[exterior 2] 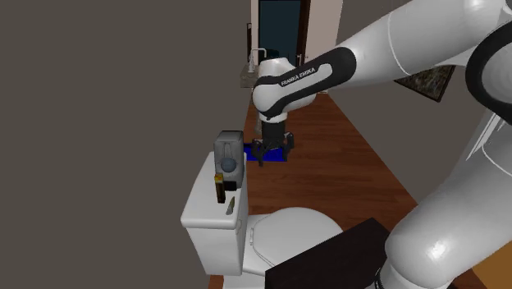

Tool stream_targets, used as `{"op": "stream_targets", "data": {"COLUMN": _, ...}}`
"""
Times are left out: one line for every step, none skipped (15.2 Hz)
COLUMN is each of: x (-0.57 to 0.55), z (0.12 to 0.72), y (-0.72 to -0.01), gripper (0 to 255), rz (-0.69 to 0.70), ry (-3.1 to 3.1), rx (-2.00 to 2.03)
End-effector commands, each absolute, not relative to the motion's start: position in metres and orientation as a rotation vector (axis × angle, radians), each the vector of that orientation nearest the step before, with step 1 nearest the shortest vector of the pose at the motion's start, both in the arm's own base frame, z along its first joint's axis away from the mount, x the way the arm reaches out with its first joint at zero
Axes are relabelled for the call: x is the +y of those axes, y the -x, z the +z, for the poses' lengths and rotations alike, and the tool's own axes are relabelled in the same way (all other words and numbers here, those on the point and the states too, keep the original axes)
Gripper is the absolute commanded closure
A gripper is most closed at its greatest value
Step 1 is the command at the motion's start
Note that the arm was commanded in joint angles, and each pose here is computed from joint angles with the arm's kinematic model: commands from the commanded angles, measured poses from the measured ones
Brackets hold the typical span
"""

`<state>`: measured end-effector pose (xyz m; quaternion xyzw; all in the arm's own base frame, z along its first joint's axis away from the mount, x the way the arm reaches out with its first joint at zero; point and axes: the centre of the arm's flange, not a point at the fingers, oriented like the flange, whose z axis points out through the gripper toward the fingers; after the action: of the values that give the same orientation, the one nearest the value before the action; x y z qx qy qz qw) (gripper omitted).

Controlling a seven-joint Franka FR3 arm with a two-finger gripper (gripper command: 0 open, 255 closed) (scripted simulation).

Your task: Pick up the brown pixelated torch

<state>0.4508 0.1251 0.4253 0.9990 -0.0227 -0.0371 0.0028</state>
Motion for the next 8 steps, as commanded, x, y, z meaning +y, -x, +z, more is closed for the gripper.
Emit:
{"op": "stream_targets", "data": {"x": 0.143, "z": 0.415, "y": -0.465, "gripper": 0, "rz": -0.098, "ry": -3.133, "rx": -0.062}}
{"op": "stream_targets", "data": {"x": 0.151, "z": 0.410, "y": -0.473, "gripper": 0, "rz": -0.090, "ry": -3.133, "rx": -0.058}}
{"op": "stream_targets", "data": {"x": 0.159, "z": 0.404, "y": -0.481, "gripper": 0, "rz": -0.082, "ry": -3.132, "rx": -0.053}}
{"op": "stream_targets", "data": {"x": 0.167, "z": 0.399, "y": -0.489, "gripper": 0, "rz": -0.074, "ry": -3.132, "rx": -0.049}}
{"op": "stream_targets", "data": {"x": 0.175, "z": 0.393, "y": -0.497, "gripper": 0, "rz": -0.066, "ry": -3.131, "rx": -0.044}}
{"op": "stream_targets", "data": {"x": 0.183, "z": 0.388, "y": -0.506, "gripper": 0, "rz": -0.058, "ry": -3.131, "rx": -0.040}}
{"op": "stream_targets", "data": {"x": 0.191, "z": 0.382, "y": -0.514, "gripper": 0, "rz": -0.050, "ry": -3.130, "rx": -0.035}}
{"op": "stream_targets", "data": {"x": 0.200, "z": 0.377, "y": -0.522, "gripper": 0, "rz": -0.042, "ry": -3.129, "rx": -0.031}}
